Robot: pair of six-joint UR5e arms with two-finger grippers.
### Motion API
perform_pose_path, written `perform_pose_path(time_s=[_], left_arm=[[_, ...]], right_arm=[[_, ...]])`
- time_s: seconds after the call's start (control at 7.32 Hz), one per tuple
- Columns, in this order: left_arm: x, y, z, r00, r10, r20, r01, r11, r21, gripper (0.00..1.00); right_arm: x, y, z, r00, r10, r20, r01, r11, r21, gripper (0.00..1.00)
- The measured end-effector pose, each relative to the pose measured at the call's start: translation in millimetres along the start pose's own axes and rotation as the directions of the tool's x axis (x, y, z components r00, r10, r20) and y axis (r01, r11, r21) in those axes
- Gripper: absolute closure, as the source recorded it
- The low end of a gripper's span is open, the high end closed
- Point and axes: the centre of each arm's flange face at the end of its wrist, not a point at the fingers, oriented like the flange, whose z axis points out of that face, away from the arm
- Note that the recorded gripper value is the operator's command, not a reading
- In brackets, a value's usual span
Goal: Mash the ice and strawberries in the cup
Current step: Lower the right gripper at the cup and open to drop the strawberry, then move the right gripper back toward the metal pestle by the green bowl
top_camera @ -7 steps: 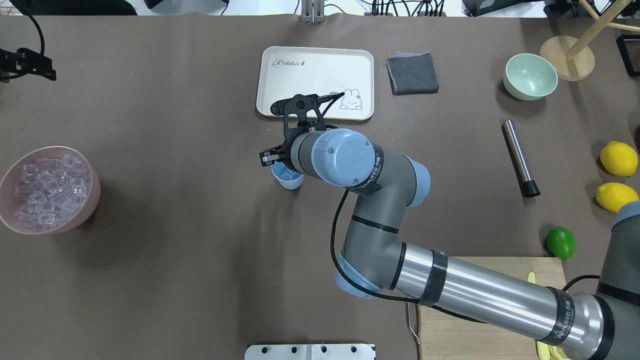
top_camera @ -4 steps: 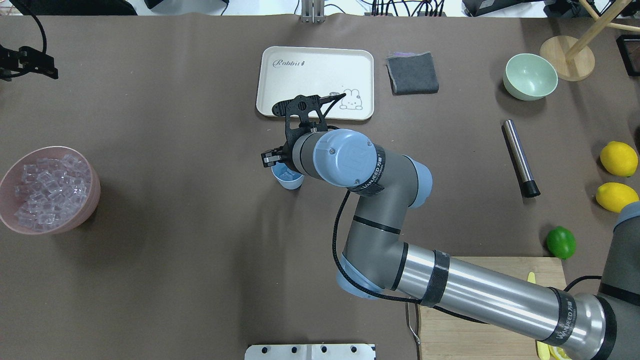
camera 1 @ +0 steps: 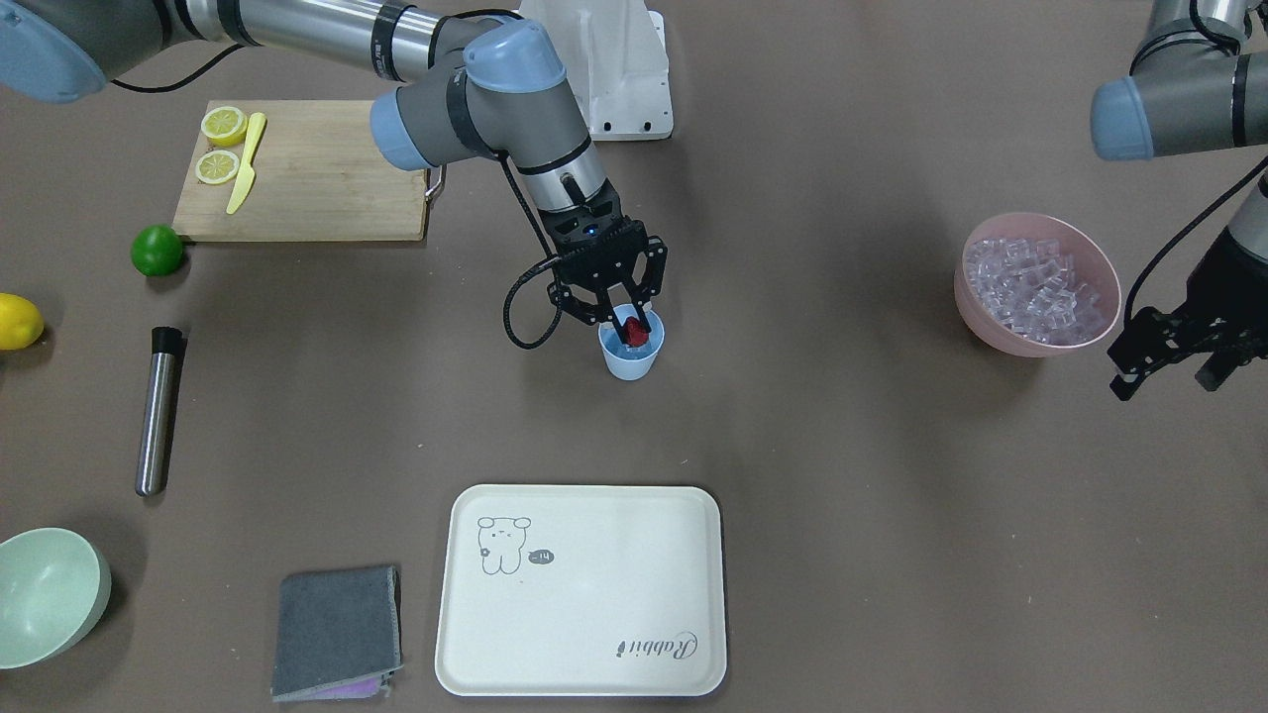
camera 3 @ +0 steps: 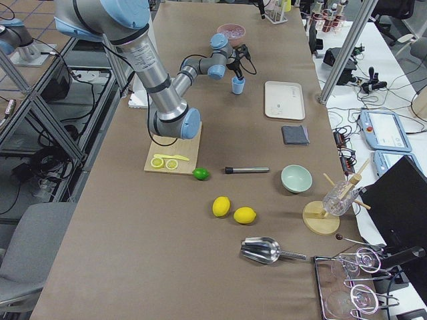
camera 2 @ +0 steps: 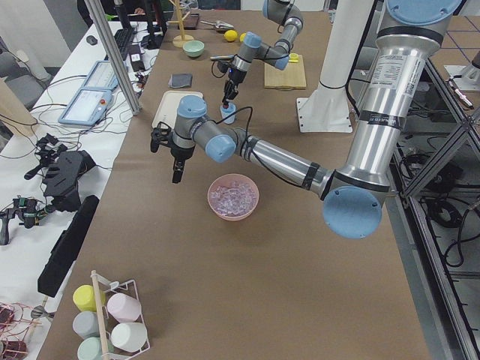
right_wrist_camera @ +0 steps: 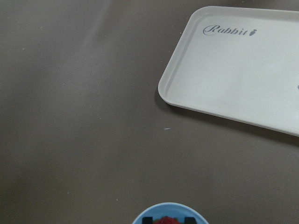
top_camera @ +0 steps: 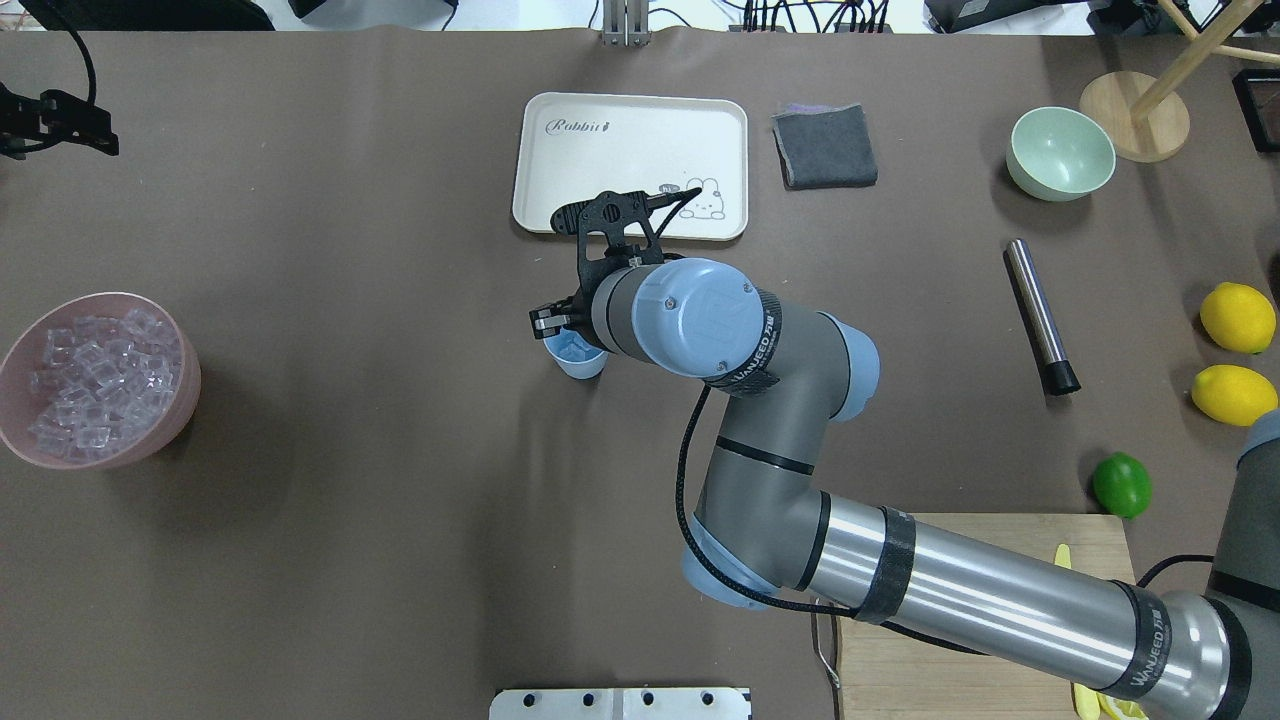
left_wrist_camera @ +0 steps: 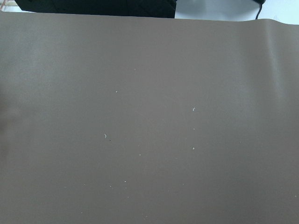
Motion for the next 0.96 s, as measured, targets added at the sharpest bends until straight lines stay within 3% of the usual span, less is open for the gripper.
perform_pose_path(time_s=[0.55, 0.68, 0.96], left_arm=[[-1.1, 0.7, 0.5, 1.000, -0.002, 0.001, 0.002, 1.000, -0.001, 0.03], [-1.2, 0.8, 0.5, 1.000, -0.002, 0.001, 0.002, 1.000, -0.001, 0.03], [-1.4, 1.1, 1.0, 1.000, -0.001, 0.001, 0.001, 1.000, -0.002, 0.03]], right_arm=[[-8.9, 3.2, -2.7, 0.998, 0.054, -0.024, -0.054, 0.998, -0.017, 0.00], [-2.6, -12.3, -14.5, 0.995, 0.067, -0.069, -0.069, 0.997, -0.032, 0.00], [55.9, -72.6, -48.0, 0.977, 0.111, -0.181, -0.134, 0.983, -0.123, 0.00]])
